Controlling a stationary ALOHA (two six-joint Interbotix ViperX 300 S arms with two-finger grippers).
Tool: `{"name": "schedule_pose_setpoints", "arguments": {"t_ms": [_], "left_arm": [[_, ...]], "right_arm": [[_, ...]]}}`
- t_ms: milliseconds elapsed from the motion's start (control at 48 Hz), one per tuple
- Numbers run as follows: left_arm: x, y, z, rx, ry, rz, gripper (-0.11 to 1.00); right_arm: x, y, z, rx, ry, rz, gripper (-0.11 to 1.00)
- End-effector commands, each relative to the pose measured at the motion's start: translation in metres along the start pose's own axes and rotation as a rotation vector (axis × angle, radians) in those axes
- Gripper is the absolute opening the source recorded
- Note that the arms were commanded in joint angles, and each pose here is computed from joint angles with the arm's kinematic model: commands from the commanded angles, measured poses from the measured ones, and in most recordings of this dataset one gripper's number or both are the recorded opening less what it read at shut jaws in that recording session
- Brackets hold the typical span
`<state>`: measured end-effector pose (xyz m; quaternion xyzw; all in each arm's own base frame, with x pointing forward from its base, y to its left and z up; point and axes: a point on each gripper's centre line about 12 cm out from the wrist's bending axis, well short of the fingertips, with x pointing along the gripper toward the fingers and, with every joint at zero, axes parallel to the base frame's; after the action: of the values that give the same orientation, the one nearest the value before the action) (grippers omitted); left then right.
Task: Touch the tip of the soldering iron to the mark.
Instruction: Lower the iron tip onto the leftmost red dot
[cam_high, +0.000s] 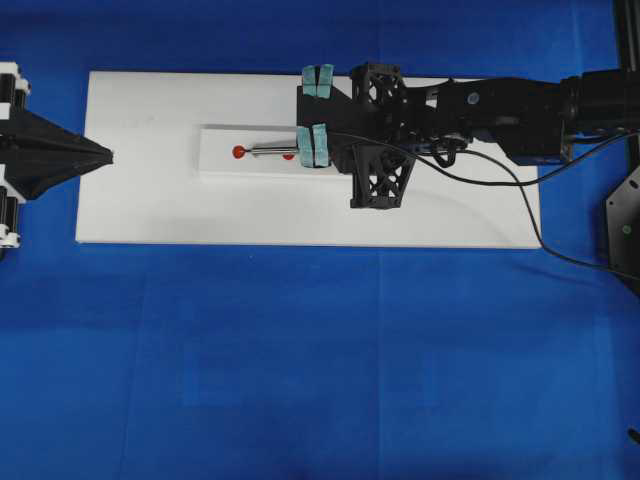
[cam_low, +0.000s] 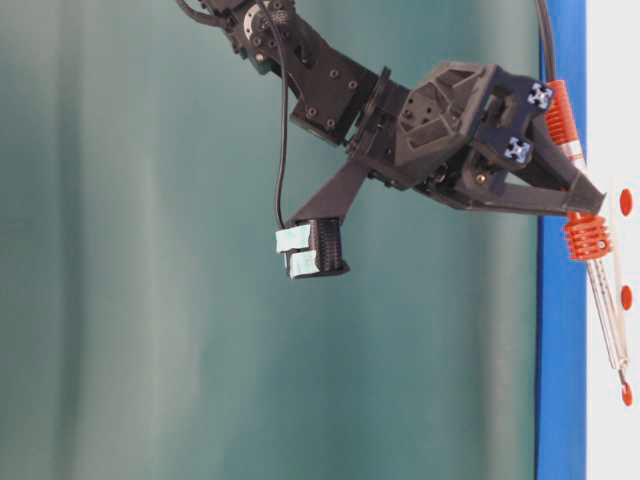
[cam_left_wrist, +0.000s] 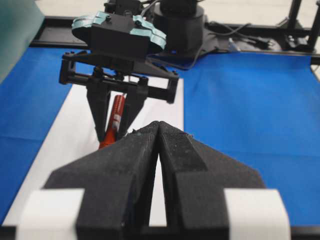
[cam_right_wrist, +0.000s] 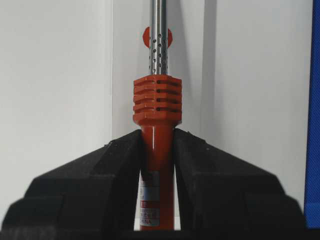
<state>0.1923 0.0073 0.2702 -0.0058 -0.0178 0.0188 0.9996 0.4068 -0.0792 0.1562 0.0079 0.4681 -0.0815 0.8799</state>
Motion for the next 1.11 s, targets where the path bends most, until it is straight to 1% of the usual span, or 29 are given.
{"name": "schedule_pose_setpoints", "arguments": {"t_ms": [0, 1084], "left_arm": [[0.0016, 0.0006, 0.0032, -0.001, -0.009, 0.003, 0.02], [0.0014, 0.0005, 0.0039, 0.0, -0.014, 0.002, 0.02]], "right_arm": [[-0.0075, -0.0011, 0.0127, -0.002, -0.041, -0.003, 0.06], [-0.0059, 0.0016, 0.0116, -0.007, -0.034, 0.0, 0.06]]}}
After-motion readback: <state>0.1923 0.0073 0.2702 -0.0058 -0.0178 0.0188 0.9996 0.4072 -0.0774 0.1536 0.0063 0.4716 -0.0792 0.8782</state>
